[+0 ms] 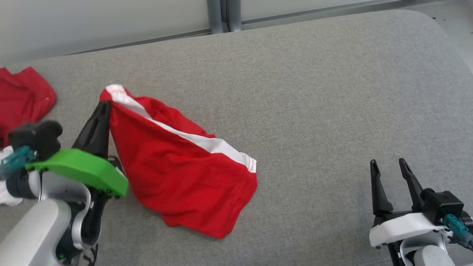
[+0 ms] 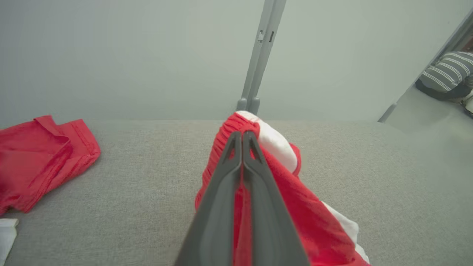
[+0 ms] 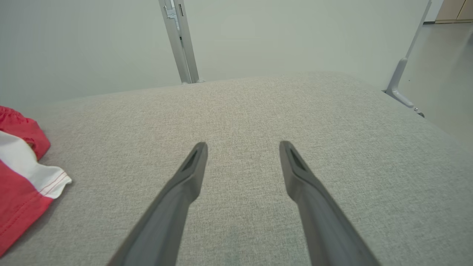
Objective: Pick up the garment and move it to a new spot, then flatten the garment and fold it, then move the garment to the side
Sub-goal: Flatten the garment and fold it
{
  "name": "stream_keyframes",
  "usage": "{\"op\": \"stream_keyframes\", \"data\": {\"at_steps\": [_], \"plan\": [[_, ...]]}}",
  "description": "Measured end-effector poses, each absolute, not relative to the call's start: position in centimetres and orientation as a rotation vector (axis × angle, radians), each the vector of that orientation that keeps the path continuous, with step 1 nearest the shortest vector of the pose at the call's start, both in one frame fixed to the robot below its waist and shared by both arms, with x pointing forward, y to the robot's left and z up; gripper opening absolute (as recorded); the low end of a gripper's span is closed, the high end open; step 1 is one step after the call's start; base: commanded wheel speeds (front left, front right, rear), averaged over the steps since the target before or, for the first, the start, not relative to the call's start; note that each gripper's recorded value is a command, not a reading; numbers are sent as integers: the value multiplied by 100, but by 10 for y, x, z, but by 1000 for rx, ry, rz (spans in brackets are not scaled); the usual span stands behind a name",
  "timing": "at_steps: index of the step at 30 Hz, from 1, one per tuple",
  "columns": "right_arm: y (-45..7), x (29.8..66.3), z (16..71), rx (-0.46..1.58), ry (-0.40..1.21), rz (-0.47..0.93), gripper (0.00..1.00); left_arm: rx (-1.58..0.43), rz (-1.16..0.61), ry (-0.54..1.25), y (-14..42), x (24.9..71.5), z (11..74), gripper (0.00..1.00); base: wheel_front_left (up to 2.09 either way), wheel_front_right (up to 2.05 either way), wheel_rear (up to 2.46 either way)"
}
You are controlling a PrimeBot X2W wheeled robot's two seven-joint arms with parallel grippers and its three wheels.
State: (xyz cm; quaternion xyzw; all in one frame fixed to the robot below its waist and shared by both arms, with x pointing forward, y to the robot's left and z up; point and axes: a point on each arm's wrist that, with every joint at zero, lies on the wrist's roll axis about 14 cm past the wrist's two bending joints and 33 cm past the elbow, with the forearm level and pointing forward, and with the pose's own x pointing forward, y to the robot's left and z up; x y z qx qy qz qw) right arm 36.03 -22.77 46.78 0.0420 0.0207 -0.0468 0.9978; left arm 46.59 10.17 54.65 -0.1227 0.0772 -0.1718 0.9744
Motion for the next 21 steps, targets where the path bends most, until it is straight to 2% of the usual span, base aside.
{"op": "stream_keyframes", "data": {"at_steps": [5, 11, 21], "plan": [[-220, 365, 468, 86, 39, -70, 100, -363, -186, 223, 134, 422, 508, 0, 0, 0, 0], [-206, 371, 469, 81, 36, -25, 100, -472, -49, 296, 143, 373, 464, 0, 0, 0, 0], [-188, 375, 473, 68, 26, 36, 100, -421, 99, 250, 166, 339, 444, 0, 0, 0, 0]]}}
